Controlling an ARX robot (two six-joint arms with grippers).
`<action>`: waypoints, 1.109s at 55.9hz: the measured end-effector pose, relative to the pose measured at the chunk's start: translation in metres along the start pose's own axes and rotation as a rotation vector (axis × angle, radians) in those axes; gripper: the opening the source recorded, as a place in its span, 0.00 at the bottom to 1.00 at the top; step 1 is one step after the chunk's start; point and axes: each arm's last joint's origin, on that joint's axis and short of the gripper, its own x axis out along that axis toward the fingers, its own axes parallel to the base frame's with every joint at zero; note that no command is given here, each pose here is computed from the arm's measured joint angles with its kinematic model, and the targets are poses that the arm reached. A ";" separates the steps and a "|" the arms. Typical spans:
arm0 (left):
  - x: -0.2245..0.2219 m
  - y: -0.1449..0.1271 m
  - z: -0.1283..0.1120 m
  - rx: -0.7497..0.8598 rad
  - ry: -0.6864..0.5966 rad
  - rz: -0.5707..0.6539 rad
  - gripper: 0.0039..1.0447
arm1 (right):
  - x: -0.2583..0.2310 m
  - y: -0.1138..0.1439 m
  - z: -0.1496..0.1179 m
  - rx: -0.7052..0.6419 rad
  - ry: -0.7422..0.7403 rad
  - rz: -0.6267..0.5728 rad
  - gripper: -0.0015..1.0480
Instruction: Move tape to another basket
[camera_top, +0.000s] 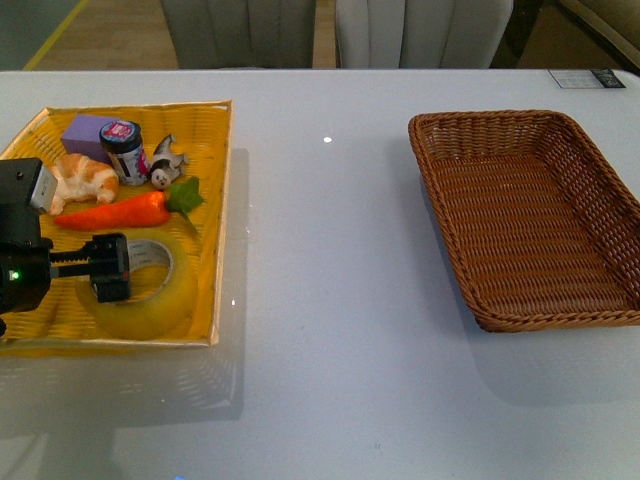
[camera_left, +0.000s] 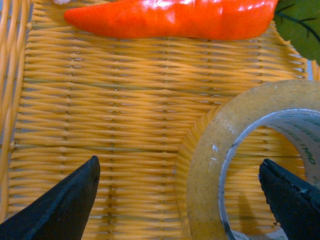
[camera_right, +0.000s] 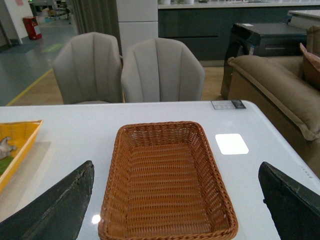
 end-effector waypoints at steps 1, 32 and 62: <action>0.002 0.000 -0.001 0.002 0.005 0.002 0.92 | 0.000 0.000 0.000 0.000 0.000 0.000 0.91; 0.009 -0.008 0.001 0.007 0.029 -0.003 0.25 | 0.000 0.000 0.000 0.000 0.000 0.000 0.91; -0.083 -0.030 0.075 -0.105 -0.207 -0.119 0.15 | 0.000 0.000 0.000 0.000 0.000 0.000 0.91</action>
